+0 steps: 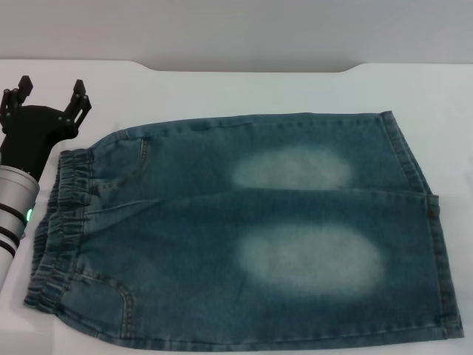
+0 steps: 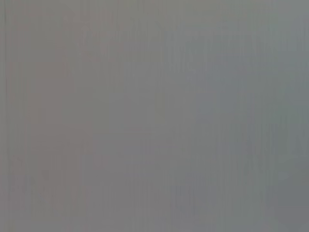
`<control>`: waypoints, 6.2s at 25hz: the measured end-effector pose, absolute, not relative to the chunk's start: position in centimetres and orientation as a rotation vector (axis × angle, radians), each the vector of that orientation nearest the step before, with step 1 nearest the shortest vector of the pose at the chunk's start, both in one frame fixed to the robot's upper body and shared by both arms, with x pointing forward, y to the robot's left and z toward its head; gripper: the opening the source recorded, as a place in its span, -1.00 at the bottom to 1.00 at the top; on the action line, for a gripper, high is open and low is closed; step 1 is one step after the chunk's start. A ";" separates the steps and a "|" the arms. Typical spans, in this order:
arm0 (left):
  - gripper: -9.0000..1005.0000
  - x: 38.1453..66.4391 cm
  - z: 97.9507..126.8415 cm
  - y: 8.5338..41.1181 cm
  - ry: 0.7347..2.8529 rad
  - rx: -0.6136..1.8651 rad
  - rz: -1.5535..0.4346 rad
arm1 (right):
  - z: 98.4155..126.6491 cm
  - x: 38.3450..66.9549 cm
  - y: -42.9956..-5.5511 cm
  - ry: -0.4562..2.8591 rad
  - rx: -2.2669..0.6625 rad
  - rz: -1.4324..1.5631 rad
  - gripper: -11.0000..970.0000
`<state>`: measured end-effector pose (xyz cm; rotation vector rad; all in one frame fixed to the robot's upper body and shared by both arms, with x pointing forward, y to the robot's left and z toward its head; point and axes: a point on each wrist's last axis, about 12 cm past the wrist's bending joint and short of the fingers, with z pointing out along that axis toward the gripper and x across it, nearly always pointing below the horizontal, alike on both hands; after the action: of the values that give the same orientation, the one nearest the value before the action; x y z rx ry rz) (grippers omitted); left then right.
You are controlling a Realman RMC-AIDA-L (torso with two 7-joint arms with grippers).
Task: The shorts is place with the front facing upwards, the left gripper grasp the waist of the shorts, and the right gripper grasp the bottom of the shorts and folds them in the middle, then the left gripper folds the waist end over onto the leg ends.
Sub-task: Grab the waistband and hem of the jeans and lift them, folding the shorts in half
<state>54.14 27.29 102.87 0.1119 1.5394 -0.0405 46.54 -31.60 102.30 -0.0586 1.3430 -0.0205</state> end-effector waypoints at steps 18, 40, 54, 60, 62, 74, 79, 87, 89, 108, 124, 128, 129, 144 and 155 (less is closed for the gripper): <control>0.69 54.0 102.8 27.3 1.539 0.116 -0.041 | 102.1 46.0 -31.7 1.346 -0.052 -0.024 0.48; 0.68 53.7 102.6 27.3 1.545 0.120 -0.042 | 102.1 45.9 -31.5 1.347 -0.052 -0.017 0.48; 0.68 53.7 102.7 27.3 1.540 0.121 -0.043 | 102.2 46.0 -31.3 1.346 -0.067 0.003 0.48; 0.68 54.3 103.8 25.7 1.511 0.128 -0.129 | 103.1 46.8 -31.4 1.311 -0.054 0.044 0.48; 0.68 54.4 103.9 25.6 1.509 0.128 -0.135 | 103.7 47.8 -31.7 1.323 -0.050 0.068 0.48; 0.68 61.0 113.8 23.9 1.698 0.258 -0.107 | 114.8 55.6 -34.3 1.598 0.074 0.031 0.48; 0.68 60.8 118.4 24.1 1.908 0.340 -0.027 | 118.7 55.2 -35.3 1.684 0.150 0.039 0.48; 0.68 59.3 120.0 25.2 2.167 0.360 -0.020 | 117.3 53.3 -37.2 1.966 0.232 0.159 0.48; 0.68 59.1 119.9 25.2 2.201 0.376 -0.018 | 116.9 52.7 -37.2 2.012 0.214 0.119 0.48; 0.68 58.4 120.2 26.0 2.470 0.495 0.043 | 120.0 52.9 -33.2 2.355 -0.071 -0.177 0.48; 0.69 56.1 119.2 25.2 2.716 0.601 0.085 | 118.5 50.4 -33.0 2.427 0.000 -0.039 0.48; 0.69 55.6 119.2 25.3 2.765 0.604 0.086 | 118.6 50.2 -33.1 2.420 0.007 -0.043 0.48; 0.69 55.5 119.1 25.3 2.776 0.600 0.085 | 118.6 50.2 -33.0 2.414 0.008 -0.040 0.48; 0.69 53.7 117.1 25.3 2.937 0.587 0.101 | 116.7 49.7 -28.9 2.469 -0.055 0.083 0.48; -0.05 53.1 117.1 25.0 2.977 0.565 0.100 | 116.7 49.9 -29.5 2.442 -0.056 0.008 0.48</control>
<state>53.15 25.01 117.10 0.5653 2.9771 0.1000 49.85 -29.55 116.70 -0.0558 2.4416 0.0083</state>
